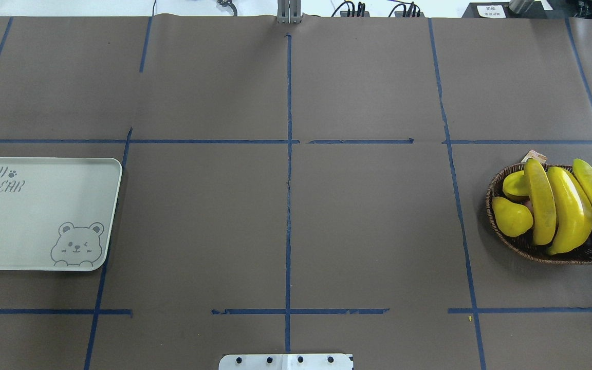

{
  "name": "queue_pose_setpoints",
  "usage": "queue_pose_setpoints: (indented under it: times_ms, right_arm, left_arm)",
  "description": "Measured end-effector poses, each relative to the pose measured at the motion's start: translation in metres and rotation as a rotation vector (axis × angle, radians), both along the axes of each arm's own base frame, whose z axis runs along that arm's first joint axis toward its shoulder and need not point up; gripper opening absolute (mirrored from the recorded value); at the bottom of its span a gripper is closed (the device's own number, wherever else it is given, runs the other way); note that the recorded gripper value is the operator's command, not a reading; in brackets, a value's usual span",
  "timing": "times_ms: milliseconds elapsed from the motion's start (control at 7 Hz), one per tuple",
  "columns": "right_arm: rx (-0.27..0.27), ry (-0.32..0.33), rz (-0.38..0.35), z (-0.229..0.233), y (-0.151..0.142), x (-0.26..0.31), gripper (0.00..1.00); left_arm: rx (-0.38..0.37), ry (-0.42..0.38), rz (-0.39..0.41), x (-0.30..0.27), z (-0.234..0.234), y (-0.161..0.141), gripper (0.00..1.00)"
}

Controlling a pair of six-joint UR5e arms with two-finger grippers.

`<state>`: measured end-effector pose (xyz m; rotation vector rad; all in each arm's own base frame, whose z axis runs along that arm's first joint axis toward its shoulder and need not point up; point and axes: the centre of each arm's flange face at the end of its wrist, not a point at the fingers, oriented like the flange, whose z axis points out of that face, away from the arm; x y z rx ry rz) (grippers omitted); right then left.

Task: Transfer all bananas from basket to plate

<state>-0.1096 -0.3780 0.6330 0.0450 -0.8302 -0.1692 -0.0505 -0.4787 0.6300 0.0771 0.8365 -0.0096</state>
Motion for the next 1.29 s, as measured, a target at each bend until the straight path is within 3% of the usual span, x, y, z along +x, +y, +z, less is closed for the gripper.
queue_pose_setpoints:
  times_ms: [286,714,1286]
  right_arm:
    - [0.003,-0.001,-0.001,-0.001,0.000,0.000,0.26]
    - [0.013,-0.002,0.003,-0.005,-0.001,0.002,0.04]
    - [0.049,-0.025,0.066,-0.024,-0.005,0.035,0.00]
  left_arm:
    - [0.001,0.000,-0.001,0.000,-0.001,0.000,1.00]
    - [0.003,0.001,-0.002,0.000,-0.003,-0.002,1.00]
    - [-0.008,0.011,-0.018,0.001,-0.008,-0.006,1.00]
